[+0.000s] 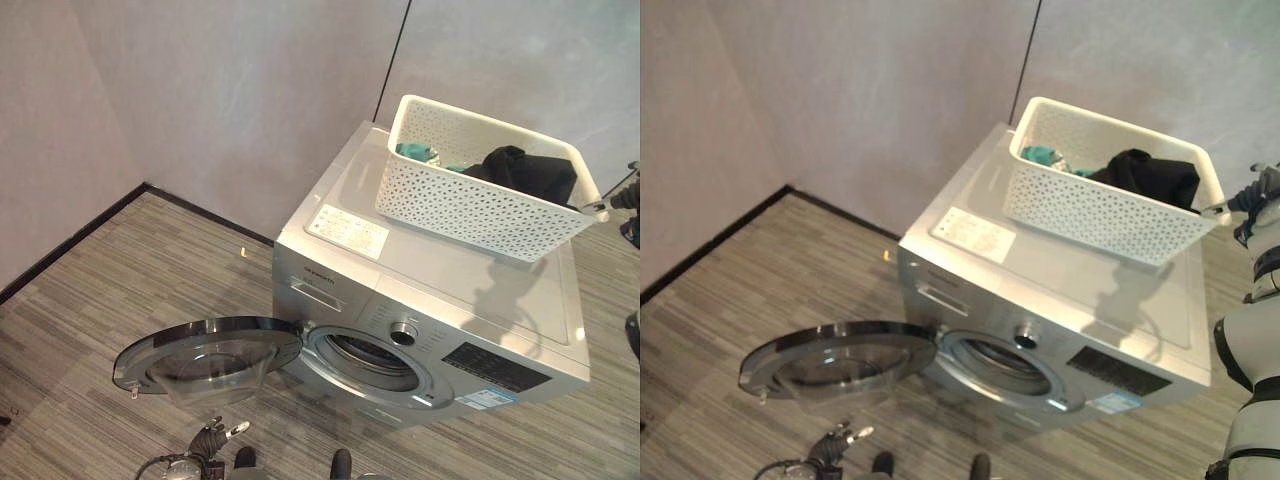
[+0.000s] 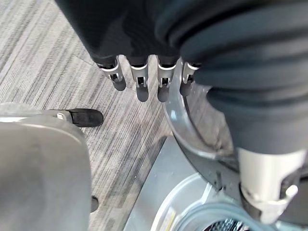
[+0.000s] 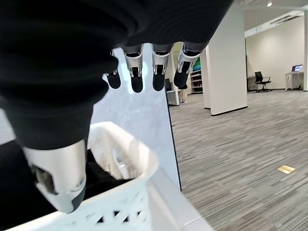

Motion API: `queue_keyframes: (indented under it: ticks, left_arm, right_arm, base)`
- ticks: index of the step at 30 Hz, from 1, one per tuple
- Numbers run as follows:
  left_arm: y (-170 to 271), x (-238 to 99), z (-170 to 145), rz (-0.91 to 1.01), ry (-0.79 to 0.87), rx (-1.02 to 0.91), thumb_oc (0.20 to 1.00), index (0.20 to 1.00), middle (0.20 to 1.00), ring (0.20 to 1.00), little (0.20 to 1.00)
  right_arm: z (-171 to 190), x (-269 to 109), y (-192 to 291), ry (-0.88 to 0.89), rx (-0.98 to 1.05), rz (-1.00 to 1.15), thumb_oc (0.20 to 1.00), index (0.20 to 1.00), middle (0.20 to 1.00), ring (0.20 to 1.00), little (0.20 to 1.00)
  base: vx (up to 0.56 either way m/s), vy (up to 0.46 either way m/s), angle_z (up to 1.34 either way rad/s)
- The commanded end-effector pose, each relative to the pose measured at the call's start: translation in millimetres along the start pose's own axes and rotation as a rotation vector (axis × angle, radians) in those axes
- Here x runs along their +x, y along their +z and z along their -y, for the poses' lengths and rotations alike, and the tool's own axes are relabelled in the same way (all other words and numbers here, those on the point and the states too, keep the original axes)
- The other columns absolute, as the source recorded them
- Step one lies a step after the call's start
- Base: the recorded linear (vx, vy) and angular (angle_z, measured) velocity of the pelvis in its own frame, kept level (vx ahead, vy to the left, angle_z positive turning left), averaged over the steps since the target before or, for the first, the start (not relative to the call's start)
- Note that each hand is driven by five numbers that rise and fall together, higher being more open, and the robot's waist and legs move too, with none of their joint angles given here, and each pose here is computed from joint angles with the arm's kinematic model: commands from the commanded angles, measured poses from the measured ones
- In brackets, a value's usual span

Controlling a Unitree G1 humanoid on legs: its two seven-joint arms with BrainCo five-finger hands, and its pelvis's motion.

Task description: Grab the laundry basket,head to the washer,open it,put in the laundry and shut it.

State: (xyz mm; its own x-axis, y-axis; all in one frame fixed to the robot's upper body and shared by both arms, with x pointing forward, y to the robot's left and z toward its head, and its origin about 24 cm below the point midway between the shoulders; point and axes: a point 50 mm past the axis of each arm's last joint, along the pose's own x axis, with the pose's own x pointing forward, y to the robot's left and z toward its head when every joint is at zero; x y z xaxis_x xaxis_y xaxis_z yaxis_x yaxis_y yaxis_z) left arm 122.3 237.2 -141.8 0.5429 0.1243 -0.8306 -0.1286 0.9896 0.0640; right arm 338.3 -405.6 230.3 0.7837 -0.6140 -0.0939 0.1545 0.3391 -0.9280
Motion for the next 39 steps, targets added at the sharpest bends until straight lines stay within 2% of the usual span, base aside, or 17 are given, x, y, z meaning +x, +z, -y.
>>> queue_keyframes:
  ticks: [1,11,18,27,34,39]
  left_arm:
    - [32.1,4.2,-1.7,0.117,-0.007,-0.017,1.0,1.0,1.0,1.0,1.0]
    - [33.2,4.8,-0.4,0.122,-0.005,-0.059,1.0,1.0,1.0,1.0,1.0]
    - [29.8,4.7,-1.0,0.109,0.001,-0.058,1.0,1.0,1.0,1.0,1.0]
    - [41.9,4.2,0.4,0.158,-0.02,-0.059,1.0,1.0,1.0,1.0,1.0]
    - [46.4,0.8,-2.6,0.19,-0.051,-0.063,1.0,1.0,1.0,1.0,1.0]
    - [47.0,1.0,-10.3,0.193,-0.029,-0.131,1.0,1.0,1.0,1.0,1.0]
  right_arm:
    - [41.7,-4.9,12.8,-0.118,-0.004,0.039,1.0,1.0,1.0,1.0,1.0]
    - [41.8,-8.2,56.2,-0.125,-0.025,0.158,1.0,1.0,1.0,1.0,1.0]
    - [39.6,-8.4,60.8,-0.122,-0.023,0.166,1.0,1.0,1.0,1.0,1.0]
    - [41.5,-5.5,28.9,-0.119,-0.042,0.063,1.0,1.0,1.0,1.0,1.0]
    - [61.1,-8.7,-7.6,-0.141,-0.13,-0.053,1.0,1.0,1.0,1.0,1.0]
    - [63.0,-9.8,-21.9,-0.13,-0.153,-0.078,1.0,1.0,1.0,1.0,1.0]
  base:
    - [0.04,-0.052,0.03]
    - [0.03,-0.032,0.06]
    - [0.04,-0.019,0.05]
    - [0.0,-0.029,0.07]
    - [-0.07,-0.032,0.16]
    - [-0.08,-0.024,0.11]
